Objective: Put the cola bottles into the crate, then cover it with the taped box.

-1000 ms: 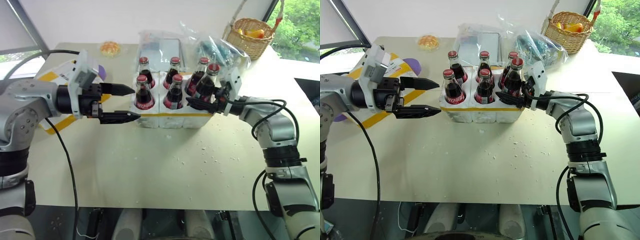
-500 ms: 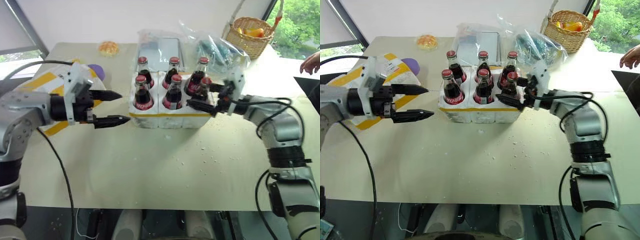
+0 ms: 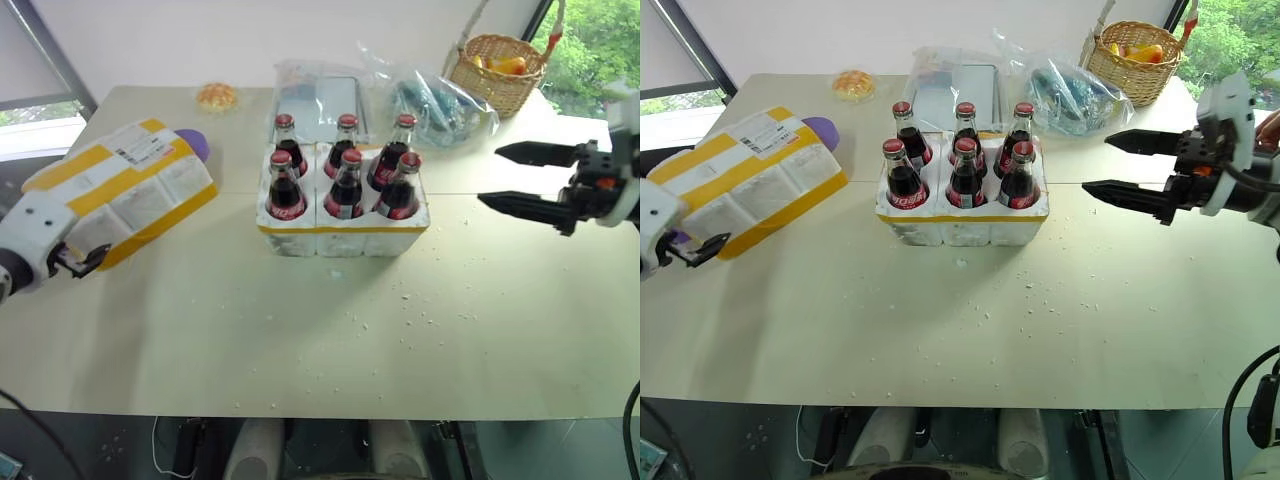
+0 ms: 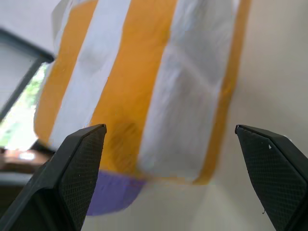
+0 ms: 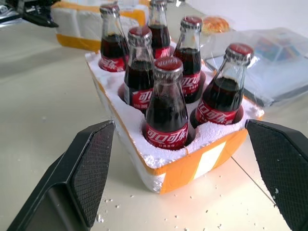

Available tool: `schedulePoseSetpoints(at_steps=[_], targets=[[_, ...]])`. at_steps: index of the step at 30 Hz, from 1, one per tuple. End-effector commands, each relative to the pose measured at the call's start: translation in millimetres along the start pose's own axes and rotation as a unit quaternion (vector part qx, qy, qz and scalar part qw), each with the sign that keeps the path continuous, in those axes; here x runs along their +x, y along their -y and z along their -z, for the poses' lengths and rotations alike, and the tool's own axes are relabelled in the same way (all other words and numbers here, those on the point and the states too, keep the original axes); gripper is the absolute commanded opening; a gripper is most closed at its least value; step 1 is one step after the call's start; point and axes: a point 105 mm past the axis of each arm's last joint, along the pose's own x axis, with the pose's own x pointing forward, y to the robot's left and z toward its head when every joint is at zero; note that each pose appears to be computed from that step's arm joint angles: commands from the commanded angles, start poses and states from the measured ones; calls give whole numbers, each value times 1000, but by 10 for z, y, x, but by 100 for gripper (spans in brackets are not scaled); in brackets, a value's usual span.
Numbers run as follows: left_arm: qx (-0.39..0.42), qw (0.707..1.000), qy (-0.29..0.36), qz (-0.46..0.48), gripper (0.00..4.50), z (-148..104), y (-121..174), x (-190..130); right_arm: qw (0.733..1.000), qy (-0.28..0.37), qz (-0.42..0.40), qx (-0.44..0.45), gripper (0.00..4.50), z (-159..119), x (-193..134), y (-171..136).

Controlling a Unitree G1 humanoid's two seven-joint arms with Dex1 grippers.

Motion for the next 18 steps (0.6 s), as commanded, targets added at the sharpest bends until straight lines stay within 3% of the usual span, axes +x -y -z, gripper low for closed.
schedulePoseSetpoints(at_steps=[1,10,18], targets=[[83,995,-26,-49,450,151,-133,3,999,37,-2,-35,443,-283,-3,-63],[152,983,-72,-67,450,574,-165,91,999,40,-2,-36,443,-326,-29,-103],[196,970,-47,-135,450,509,-242,518,998,47,-3,-34,443,-333,-9,-114]])
